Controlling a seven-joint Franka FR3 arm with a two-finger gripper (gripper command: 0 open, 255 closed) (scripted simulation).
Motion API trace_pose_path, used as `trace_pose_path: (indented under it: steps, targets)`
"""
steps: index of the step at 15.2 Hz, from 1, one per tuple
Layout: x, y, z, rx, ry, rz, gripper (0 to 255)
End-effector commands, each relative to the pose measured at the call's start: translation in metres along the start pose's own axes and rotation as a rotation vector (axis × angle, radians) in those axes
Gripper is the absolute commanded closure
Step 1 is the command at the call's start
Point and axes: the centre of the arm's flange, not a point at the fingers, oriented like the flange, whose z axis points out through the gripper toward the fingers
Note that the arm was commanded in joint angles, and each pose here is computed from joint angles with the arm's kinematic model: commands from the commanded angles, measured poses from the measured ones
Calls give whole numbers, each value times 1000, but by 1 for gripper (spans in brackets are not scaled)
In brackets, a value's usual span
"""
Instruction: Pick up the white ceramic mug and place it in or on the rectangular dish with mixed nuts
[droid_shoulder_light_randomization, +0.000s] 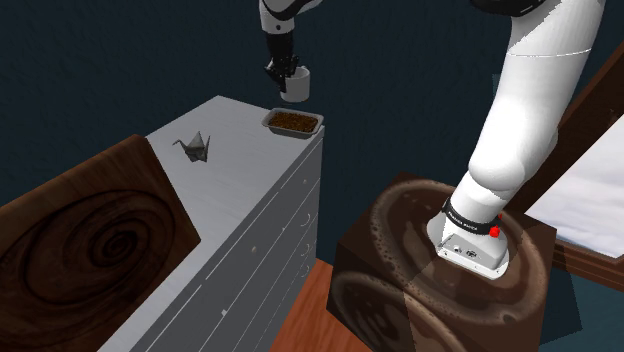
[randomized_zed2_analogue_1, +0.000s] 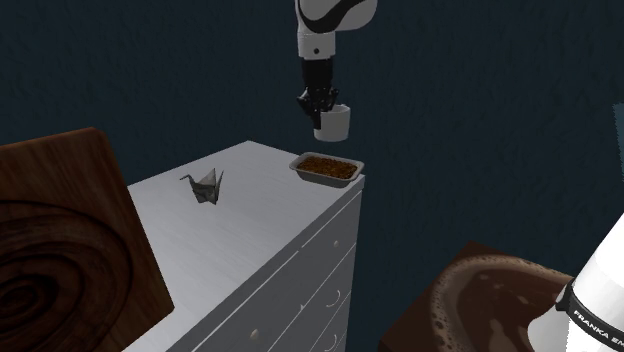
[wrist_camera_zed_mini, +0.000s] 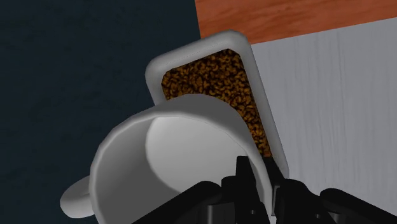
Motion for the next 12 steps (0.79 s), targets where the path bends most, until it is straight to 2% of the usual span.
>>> trace_pose_path:
  steps: [1,12]
  targets:
    - [1,1,10,0,0,-1,255]
    - [3,-1,68,0,0,-1,255]
